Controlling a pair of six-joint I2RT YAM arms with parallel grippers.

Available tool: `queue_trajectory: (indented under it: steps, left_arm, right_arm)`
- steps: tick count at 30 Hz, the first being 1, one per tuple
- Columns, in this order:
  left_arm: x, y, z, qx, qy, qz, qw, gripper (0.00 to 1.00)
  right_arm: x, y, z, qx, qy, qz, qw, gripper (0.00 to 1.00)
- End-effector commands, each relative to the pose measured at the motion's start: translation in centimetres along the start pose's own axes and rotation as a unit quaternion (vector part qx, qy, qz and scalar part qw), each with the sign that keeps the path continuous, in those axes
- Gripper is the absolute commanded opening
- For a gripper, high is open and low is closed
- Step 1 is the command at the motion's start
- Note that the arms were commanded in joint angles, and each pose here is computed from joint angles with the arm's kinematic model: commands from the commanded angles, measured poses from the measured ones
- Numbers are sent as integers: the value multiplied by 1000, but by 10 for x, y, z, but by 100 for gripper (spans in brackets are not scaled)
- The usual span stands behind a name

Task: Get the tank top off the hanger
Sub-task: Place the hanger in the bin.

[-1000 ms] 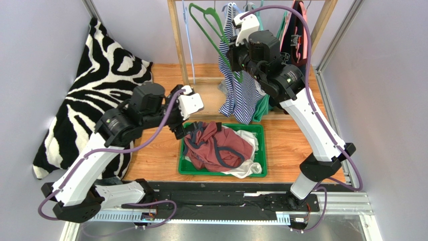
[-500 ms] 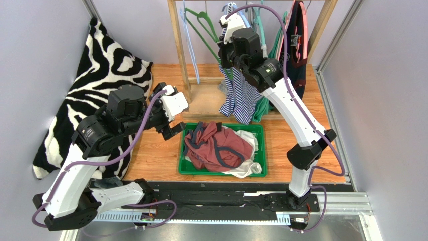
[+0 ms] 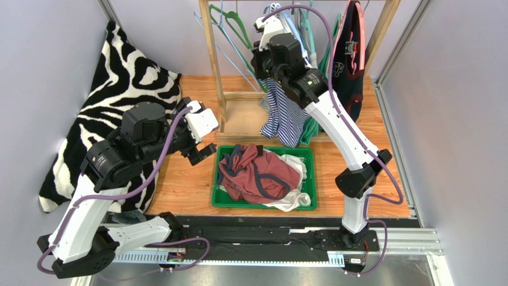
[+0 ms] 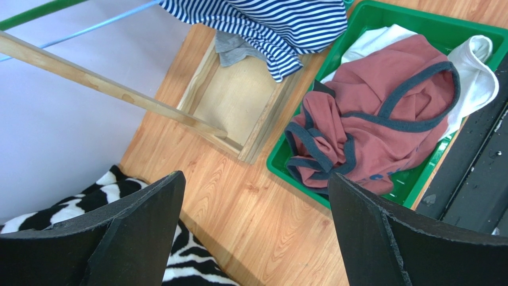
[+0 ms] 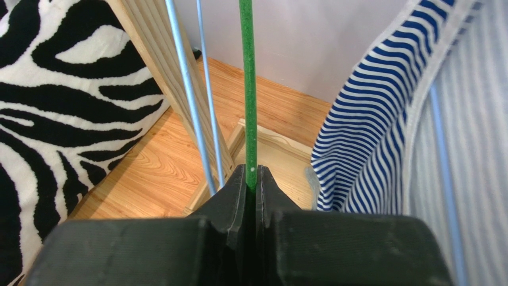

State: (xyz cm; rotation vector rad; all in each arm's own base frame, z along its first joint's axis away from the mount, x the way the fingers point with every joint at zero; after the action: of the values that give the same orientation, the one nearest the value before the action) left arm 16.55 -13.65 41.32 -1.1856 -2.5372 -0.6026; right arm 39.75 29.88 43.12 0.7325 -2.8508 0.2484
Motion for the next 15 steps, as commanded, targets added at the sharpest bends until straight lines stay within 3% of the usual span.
queue_trajectory:
  steps: [1, 10, 14, 15]
  left_arm:
    - [-1, 5, -6, 4, -13, -13, 1000, 98]
    - [-7, 6, -6, 8, -7, -14, 1000, 99]
    - [-9, 11, -8, 12, -8, -27, 1000, 99]
    - [-9, 12, -8, 12, -8, -30, 999, 99]
  right_arm:
    - [-9, 12, -17, -18, -37, -3, 999, 0]
    - [-3, 11, -11, -12, -24, -2, 1000, 2]
    - [22, 2, -21, -12, -34, 9, 999, 31]
    - [27, -1, -24, -7, -38, 11, 999, 45]
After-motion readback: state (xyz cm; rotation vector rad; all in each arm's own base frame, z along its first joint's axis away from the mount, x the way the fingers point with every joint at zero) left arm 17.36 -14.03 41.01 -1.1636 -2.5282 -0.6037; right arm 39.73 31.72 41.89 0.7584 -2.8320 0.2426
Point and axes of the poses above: each gripper's point midway between its finger pads, its own x axis back along the fingers, its own y axis along the line the jaws close on, z = x × y, the point moved 4 cm from there along x, back along the fingers, and after that the axes turned 11 degrees about x, right-handed, at the moved point
